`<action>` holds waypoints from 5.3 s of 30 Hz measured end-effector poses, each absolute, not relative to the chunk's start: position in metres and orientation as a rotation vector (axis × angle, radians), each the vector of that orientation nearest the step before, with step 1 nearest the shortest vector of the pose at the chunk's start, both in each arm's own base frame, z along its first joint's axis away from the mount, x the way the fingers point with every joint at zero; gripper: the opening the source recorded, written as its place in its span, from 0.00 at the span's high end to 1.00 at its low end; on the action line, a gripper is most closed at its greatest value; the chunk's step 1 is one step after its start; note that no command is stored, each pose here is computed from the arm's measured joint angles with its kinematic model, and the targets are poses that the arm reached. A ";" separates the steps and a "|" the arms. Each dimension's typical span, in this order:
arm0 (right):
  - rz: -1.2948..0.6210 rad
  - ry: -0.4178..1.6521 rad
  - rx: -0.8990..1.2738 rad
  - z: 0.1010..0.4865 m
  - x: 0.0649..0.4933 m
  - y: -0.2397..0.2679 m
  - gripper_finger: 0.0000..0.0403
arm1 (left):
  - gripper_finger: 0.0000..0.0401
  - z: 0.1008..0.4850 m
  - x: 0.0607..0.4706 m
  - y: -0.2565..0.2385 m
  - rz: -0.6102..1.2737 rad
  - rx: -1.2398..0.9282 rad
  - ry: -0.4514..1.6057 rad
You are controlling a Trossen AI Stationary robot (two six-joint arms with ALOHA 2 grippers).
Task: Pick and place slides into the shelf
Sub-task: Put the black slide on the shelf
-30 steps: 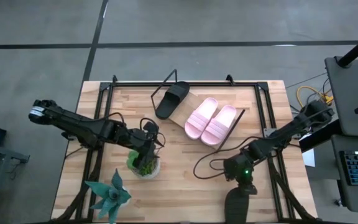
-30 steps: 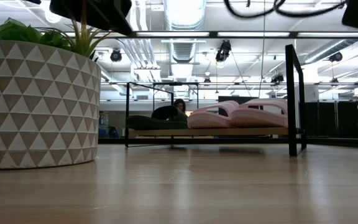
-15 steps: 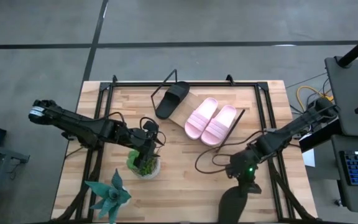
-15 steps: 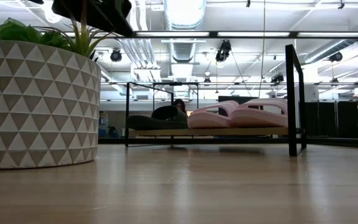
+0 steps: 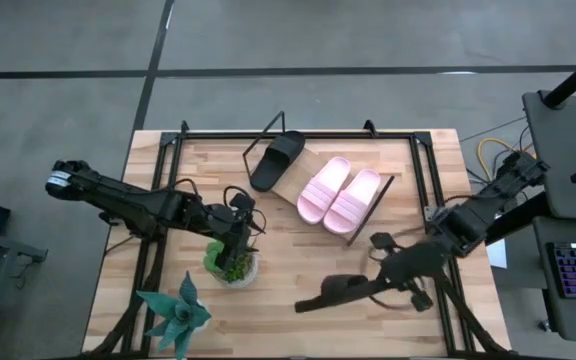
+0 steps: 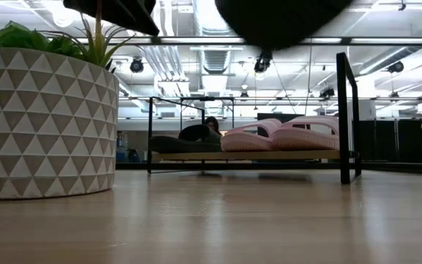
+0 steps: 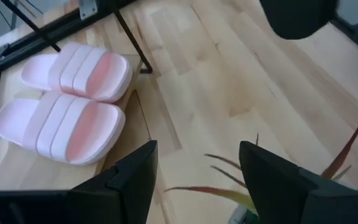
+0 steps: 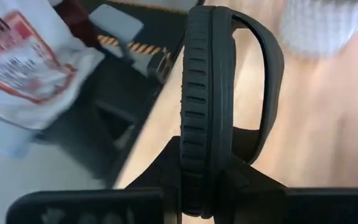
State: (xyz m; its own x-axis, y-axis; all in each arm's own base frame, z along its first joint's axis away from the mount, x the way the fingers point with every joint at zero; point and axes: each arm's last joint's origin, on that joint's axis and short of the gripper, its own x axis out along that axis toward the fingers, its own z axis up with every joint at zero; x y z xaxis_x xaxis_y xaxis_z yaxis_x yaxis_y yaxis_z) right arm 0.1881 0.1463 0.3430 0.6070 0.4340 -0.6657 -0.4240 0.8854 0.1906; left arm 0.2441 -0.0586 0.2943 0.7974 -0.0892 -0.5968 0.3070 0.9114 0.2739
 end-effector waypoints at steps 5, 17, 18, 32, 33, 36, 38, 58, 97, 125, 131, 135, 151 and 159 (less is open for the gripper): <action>0.470 0.624 -0.290 0.350 0.179 0.158 0.92 | 0.47 0.304 0.244 -0.060 -0.264 0.346 0.521; 0.188 0.375 -0.964 0.319 0.176 0.173 0.92 | 0.47 0.330 0.238 -0.064 -0.400 0.292 0.288; 0.165 0.358 -0.996 0.319 0.177 0.174 0.92 | 0.47 0.330 0.238 -0.064 -0.403 0.305 0.286; 0.034 0.303 -1.029 0.329 0.175 0.171 0.92 | 0.47 0.329 0.245 -0.065 -0.342 0.642 0.171; 0.020 0.301 -1.027 0.331 0.174 0.170 0.92 | 0.47 0.329 0.245 -0.065 -0.339 0.666 0.163; -0.017 0.291 -1.013 0.336 0.172 0.166 0.92 | 0.47 0.328 0.249 -0.065 -0.330 0.718 0.142; -0.022 0.283 -1.002 0.339 0.170 0.164 0.92 | 0.47 0.328 0.249 -0.065 -0.327 0.737 0.137; -0.061 0.259 -0.955 0.351 0.159 0.150 0.92 | 0.47 0.337 0.244 -0.058 -0.133 0.846 0.153; 0.024 0.221 -0.911 0.358 0.152 0.144 0.92 | 0.47 0.341 0.271 -0.070 -0.191 0.940 -0.147; 0.009 0.214 -0.853 0.359 0.153 0.145 0.85 | 0.89 0.341 0.277 -0.068 -0.063 0.968 -0.113; -0.238 0.247 -0.810 0.361 0.152 0.138 0.80 | 0.89 0.346 0.270 -0.062 0.107 0.959 -0.028; -0.342 0.257 -0.796 0.361 0.152 0.135 0.78 | 0.89 0.349 0.267 -0.060 0.156 0.949 -0.005; -0.396 0.217 -0.713 0.389 0.147 0.132 0.73 | 0.90 0.348 0.260 -0.046 0.484 0.968 0.209; -0.408 0.183 -0.647 0.413 0.142 0.127 0.65 | 0.90 0.341 0.262 -0.045 0.554 0.957 0.296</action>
State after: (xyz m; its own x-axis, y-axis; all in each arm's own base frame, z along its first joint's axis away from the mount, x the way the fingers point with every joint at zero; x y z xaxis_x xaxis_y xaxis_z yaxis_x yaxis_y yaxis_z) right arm 0.1424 0.1269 0.4129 0.9050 -0.4236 -0.0389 0.3113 0.7219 -0.6180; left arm 0.2616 -0.0449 0.3411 0.8232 0.5677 0.0022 -0.3142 0.4524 0.8346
